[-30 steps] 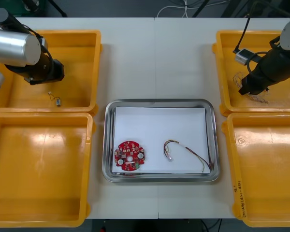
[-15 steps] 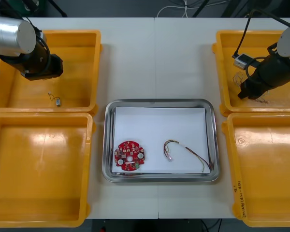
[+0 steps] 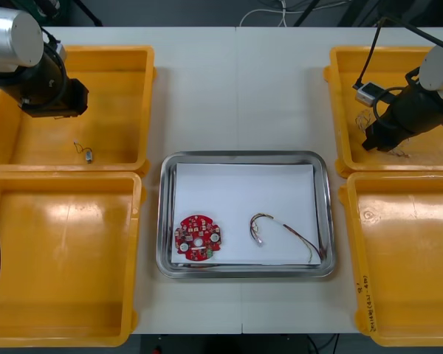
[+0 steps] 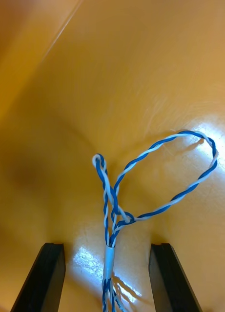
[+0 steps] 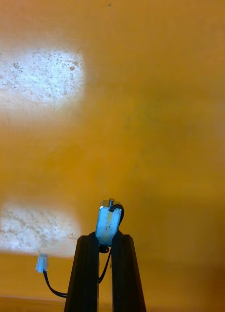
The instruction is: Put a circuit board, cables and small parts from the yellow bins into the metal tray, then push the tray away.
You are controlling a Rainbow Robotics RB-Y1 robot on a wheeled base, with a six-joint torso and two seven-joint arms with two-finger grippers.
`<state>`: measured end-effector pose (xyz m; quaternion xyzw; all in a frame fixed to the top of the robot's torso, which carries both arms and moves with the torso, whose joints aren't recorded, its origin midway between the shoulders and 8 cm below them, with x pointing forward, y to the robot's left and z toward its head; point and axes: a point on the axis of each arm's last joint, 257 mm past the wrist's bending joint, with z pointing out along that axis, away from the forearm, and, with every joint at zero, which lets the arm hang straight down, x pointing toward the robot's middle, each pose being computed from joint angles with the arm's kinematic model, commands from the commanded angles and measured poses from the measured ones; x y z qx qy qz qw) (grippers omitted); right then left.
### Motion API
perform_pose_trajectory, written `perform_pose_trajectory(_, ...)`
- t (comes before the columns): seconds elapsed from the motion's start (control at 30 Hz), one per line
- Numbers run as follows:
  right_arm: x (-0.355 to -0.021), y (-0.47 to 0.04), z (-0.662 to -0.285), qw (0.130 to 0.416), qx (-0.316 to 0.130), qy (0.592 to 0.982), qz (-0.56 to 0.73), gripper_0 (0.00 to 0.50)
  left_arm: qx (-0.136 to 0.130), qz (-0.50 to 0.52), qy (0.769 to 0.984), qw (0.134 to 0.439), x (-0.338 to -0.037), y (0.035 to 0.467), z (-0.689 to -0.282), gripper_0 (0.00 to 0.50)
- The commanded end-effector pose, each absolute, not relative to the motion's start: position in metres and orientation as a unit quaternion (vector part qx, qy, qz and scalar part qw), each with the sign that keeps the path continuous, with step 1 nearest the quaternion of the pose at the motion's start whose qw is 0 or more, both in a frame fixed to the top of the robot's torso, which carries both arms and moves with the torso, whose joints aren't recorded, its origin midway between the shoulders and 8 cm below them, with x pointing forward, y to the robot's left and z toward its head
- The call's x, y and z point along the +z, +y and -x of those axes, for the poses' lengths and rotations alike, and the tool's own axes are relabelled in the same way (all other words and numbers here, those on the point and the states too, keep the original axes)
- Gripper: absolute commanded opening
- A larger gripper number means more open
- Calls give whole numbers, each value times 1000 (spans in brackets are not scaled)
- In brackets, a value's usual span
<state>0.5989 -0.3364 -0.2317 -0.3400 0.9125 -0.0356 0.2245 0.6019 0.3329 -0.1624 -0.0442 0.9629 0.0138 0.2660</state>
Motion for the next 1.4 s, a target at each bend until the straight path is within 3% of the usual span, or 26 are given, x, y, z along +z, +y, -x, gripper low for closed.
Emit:
perform_pose_trajectory(0.03, -232, -331, -602, 236, -29, 911, 337, 499, 40, 5, 954, 298, -106, 341, -606, 0)
perform_pose_trajectory(0.07, -232, -331, -602, 236, -29, 911, 337, 499, 39, 4, 954, 299, -101, 338, -604, 0)
perform_pose_trajectory(0.1, -231, -331, -602, 237, -29, 911, 335, 370, 39, 4, 954, 298, -100, 338, -603, 0)
perform_pose_trajectory(0.13, -233, -330, -602, 236, -28, 911, 336, 322, 39, 1, 954, 299, -95, 335, -601, 0)
perform_pose_trajectory(0.27, -233, -329, -602, 236, -26, 912, 334, 278, 42, -4, 955, 295, -86, 329, -592, 0)
perform_pose_trajectory(0.3, -232, -330, -602, 236, -27, 912, 333, 172, 43, -6, 955, 294, -83, 327, -589, 0)
perform_pose_trajectory(0.33, -233, -330, -601, 236, -26, 912, 333, 111, 44, -7, 955, 293, -82, 326, -587, 0)
perform_pose_trajectory(0.37, -232, -330, -602, 237, -26, 912, 333, 111, 46, -10, 955, 292, -79, 323, -584, 0)
perform_pose_trajectory(0.4, -233, -329, -602, 237, -25, 912, 333, 24, 47, -12, 956, 290, -79, 321, -583, 0)
perform_pose_trajectory(0.43, -232, -329, -602, 237, -25, 912, 333, 0, 47, -14, 956, 290, -77, 316, -580, 0)
perform_pose_trajectory(0.97, -210, -325, -612, 261, -22, 906, 332, 0, 45, -27, 958, 283, -66, 261, -552, 0)
perform_pose_trajectory(1.4, -173, -332, -603, 252, -4, 911, 328, 0, 16, -45, 944, 326, -53, 200, -551, 0)
